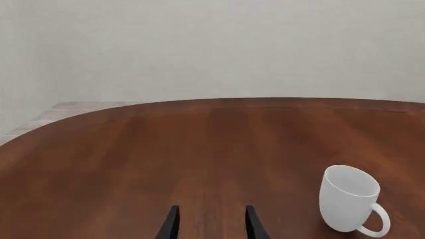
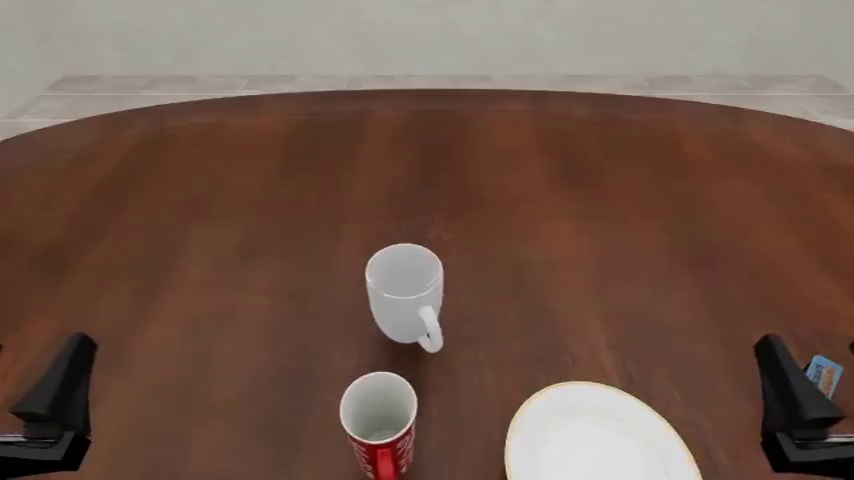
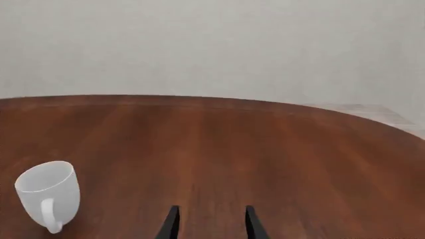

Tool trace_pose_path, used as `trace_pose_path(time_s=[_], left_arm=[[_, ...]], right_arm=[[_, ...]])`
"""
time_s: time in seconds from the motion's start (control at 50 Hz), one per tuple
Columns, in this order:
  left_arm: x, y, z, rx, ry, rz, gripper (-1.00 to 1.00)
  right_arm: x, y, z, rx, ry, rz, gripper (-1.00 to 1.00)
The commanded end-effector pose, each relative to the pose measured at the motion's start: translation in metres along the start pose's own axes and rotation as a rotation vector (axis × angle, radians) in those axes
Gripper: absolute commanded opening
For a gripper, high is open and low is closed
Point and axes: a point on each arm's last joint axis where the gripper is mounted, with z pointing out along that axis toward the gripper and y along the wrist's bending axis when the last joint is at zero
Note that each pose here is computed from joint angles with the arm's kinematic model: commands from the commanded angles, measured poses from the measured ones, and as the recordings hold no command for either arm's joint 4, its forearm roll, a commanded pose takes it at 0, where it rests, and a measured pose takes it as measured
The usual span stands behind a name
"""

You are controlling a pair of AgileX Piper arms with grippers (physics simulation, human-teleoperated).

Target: Put the white mug on the plate.

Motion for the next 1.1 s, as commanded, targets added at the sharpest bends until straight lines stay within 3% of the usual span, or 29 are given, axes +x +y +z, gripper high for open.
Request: trace_pose_path(time_s=[0.02, 0.48, 0.66, 0.68, 0.8, 0.9, 1.1], left_arm=[[0.000, 0.000, 0.000, 0.000, 0.000, 0.000, 1.00], [0.000, 0.000, 0.000, 0.000, 0.000, 0.000, 1.00], [0.000, 0.000, 0.000, 0.000, 0.000, 0.000, 1.00], [0.000, 0.000, 0.000, 0.000, 0.000, 0.000, 1.00], [0.000, 0.000, 0.000, 0.000, 0.000, 0.000, 1.00], [0.000, 0.000, 0.000, 0.000, 0.000, 0.000, 1.00], [0.000, 0.000, 0.000, 0.000, 0.000, 0.000, 1.00]], right_arm=[[-0.001, 0.000, 0.000, 0.002, -0.002, 0.015, 1.00], [-0.001, 0.001, 0.001, -0.026, -0.005, -0.003, 1.00], [-0.001, 0.007, 0.017, -0.100, 0.062, -0.021, 1.00], [-0.007, 0.009, 0.019, -0.121, 0.075, 0.016, 1.00], [-0.019, 0.012, 0.029, -0.157, 0.119, -0.017, 1.00], [-0.032, 0.019, 0.038, -0.219, 0.160, -0.008, 1.00], [-0.041, 0.029, 0.056, -0.278, 0.220, -0.035, 1.00]])
